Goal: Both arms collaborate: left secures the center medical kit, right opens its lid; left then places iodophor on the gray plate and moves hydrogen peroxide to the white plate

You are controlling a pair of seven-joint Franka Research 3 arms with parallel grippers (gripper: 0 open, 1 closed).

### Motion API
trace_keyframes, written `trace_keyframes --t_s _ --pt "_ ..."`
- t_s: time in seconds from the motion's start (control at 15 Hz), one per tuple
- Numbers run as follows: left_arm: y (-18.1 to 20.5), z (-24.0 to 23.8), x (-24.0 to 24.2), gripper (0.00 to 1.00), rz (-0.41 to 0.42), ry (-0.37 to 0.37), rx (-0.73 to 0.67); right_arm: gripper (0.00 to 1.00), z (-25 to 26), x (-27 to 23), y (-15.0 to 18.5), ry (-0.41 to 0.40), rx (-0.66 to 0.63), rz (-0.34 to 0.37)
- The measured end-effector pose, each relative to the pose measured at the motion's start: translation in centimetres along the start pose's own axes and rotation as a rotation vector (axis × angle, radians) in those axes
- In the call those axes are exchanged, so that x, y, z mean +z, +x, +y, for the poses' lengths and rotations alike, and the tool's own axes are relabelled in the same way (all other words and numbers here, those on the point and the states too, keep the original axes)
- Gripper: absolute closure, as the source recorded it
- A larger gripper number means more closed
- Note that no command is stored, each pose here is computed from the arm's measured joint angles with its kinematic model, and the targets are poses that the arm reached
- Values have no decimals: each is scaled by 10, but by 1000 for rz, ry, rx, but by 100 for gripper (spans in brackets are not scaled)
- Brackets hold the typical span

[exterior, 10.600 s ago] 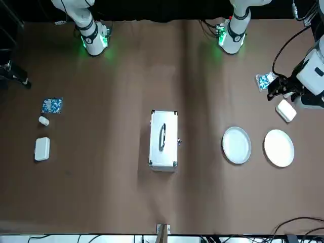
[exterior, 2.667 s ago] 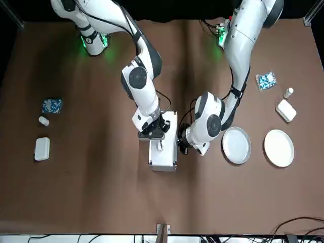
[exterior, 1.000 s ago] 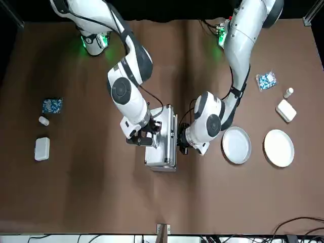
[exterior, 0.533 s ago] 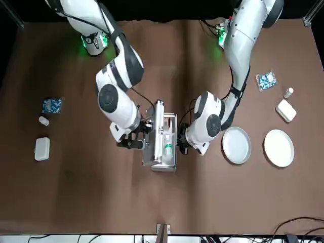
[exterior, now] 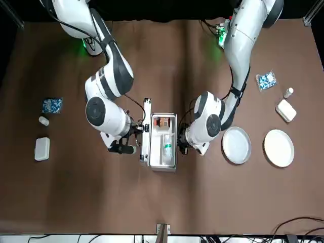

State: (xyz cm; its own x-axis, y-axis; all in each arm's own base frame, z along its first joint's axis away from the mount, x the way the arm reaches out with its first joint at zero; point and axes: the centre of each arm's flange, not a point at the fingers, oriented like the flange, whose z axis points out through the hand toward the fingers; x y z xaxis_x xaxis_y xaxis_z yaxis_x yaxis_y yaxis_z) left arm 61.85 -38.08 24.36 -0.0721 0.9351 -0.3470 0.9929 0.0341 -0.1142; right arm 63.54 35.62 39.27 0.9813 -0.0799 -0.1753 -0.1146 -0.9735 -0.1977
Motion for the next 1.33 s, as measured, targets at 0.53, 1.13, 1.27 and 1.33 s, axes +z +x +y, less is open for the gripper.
trace_keyframes --t_s 0.53,1.13,1.27,1.33 --pt "-1 0 -1 69 -1 2 -2 88 40 7 19 122 -83 -98" --pt "-3 0 -3 69 -2 3 0 88 77 20 37 254 -188 -189" --pt "-3 0 -3 69 -2 4 0 88 81 22 39 269 -193 -199" --pt "-3 0 -3 69 -2 4 0 88 82 23 40 273 -198 -201"
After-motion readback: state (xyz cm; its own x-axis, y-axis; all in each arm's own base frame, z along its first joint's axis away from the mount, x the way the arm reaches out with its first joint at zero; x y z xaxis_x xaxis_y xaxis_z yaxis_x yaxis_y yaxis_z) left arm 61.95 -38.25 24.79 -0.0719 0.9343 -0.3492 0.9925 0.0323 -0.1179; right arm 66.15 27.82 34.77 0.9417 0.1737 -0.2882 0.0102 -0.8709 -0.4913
